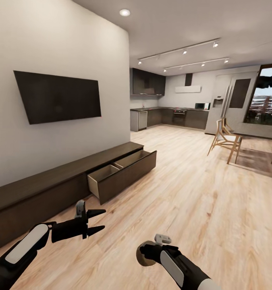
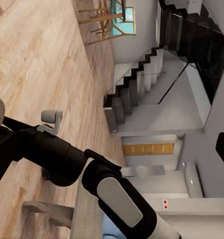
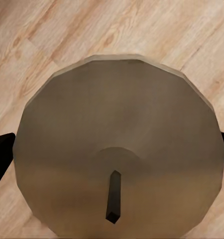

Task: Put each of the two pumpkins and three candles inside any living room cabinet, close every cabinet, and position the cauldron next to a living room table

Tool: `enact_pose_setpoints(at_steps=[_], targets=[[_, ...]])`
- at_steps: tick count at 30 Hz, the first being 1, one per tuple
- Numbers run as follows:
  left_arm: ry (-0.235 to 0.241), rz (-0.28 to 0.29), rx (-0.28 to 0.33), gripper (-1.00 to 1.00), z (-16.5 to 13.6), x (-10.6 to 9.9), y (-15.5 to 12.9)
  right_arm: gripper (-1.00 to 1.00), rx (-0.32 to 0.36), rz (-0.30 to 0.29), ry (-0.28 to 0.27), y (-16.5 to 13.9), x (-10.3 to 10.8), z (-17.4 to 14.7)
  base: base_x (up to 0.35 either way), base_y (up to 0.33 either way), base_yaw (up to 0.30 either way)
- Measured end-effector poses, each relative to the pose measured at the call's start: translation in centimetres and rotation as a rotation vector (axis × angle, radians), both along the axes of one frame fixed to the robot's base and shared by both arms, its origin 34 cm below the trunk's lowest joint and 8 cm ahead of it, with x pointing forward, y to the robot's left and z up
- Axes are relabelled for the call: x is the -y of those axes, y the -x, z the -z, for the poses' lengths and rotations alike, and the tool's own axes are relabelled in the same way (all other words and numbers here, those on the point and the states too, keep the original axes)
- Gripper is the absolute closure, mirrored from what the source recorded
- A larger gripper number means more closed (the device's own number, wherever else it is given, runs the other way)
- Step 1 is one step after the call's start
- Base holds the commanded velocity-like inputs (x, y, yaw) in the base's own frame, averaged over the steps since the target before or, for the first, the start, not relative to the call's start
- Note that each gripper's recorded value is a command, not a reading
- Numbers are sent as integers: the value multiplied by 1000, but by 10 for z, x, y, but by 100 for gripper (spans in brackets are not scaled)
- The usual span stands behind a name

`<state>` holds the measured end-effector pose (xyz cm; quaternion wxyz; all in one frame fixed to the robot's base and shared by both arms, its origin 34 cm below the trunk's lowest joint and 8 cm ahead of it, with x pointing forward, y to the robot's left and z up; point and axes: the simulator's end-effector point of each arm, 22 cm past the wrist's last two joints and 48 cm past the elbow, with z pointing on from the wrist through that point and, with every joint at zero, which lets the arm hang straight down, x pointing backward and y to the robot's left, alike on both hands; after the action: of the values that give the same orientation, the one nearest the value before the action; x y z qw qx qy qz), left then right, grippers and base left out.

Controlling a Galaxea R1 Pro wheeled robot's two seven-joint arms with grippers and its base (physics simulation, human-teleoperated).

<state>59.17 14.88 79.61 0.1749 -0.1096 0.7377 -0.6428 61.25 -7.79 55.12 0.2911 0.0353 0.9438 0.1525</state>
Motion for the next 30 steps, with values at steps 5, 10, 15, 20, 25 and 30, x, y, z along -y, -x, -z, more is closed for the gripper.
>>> enact_pose_setpoints(at_steps=[5,10,15,20,25,30], targets=[[-1,-1,-1,-100,0,-1,0,100,1,0,0,0,0,0,304,-16,0],[-1,-1,-1,-100,0,-1,0,100,1,0,0,0,0,0,304,-87,0],[-1,-2,-1,-100,0,-1,0,100,1,0,0,0,0,0,305,-110,0],[0,-2,-1,-100,0,-1,0,100,1,0,0,0,0,0,305,-95,0],[0,-2,-2,-100,1,-1,0,100,1,1,1,0,0,0,305,-91,0],[0,-1,-1,-100,1,0,0,100,1,1,2,0,0,0,305,-66,0]])
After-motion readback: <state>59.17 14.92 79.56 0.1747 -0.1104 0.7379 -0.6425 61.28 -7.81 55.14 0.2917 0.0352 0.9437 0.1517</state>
